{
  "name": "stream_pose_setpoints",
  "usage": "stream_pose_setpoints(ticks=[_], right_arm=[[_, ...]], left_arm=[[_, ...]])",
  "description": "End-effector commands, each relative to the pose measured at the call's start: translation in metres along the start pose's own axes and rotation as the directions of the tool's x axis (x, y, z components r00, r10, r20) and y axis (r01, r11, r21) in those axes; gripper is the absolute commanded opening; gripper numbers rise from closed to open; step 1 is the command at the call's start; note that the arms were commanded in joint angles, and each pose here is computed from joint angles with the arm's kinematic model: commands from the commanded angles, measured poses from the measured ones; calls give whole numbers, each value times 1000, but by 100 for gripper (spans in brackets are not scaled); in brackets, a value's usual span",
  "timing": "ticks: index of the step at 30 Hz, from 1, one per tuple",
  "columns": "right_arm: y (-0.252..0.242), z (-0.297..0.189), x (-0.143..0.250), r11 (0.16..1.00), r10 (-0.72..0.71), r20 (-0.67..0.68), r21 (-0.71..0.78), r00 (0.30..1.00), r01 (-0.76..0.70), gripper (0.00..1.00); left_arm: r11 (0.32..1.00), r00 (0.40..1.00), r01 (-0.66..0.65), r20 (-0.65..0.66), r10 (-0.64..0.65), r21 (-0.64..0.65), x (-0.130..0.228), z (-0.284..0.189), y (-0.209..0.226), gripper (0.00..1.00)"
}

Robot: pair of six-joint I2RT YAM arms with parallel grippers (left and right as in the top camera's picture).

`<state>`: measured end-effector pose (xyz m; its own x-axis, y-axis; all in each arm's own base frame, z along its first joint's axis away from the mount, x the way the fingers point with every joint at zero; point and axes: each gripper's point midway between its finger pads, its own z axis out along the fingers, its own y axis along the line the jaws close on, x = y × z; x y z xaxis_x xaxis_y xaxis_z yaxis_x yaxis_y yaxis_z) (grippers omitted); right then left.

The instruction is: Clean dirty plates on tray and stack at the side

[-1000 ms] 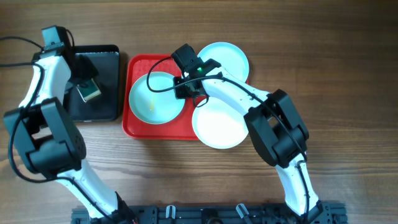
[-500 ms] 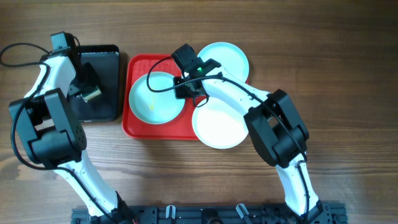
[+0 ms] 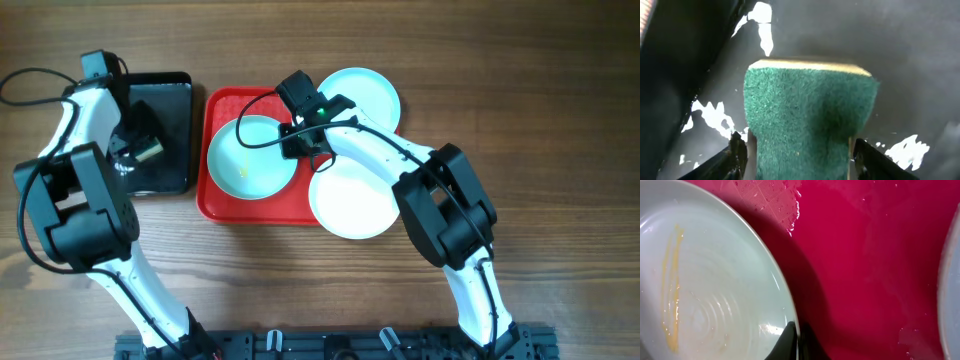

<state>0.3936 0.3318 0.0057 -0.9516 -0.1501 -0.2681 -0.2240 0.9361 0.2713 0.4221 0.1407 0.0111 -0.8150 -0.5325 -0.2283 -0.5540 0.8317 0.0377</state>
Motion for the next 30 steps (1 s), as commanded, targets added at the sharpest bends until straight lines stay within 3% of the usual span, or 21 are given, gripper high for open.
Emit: stream_pose_setpoints(ticks=[1,14,17,19,20,30], right_arm=[[-8,14,7,999,12,-27,35,1000,-11,4],[-8,14,7,999,12,-27,34,1000,-11,4],[-8,14,7,999,13,-26,34,1000,-12,4],[-8,14,7,999,13,-26,34,1000,-12,4],[-8,14,7,999,12,-26,34,1000,-11,4],[-6,14,8,1000,4,-33,21,999,-4,4]], left_arm=[[1000,999,-6,39,5,22,-14,-15,-6,63],[1000,1000,-3,-8,3,17,-1,-1,-6,42],[1000,1000,-3,-10,3,15,0,0,-5,31],[1000,1000,-3,-9,3,16,0,0,-5,9],[1000,1000,-3,-10,3,15,0,0,-5,4],[1000,1000,-12,-2,12,25,-2,-30,-4,4]])
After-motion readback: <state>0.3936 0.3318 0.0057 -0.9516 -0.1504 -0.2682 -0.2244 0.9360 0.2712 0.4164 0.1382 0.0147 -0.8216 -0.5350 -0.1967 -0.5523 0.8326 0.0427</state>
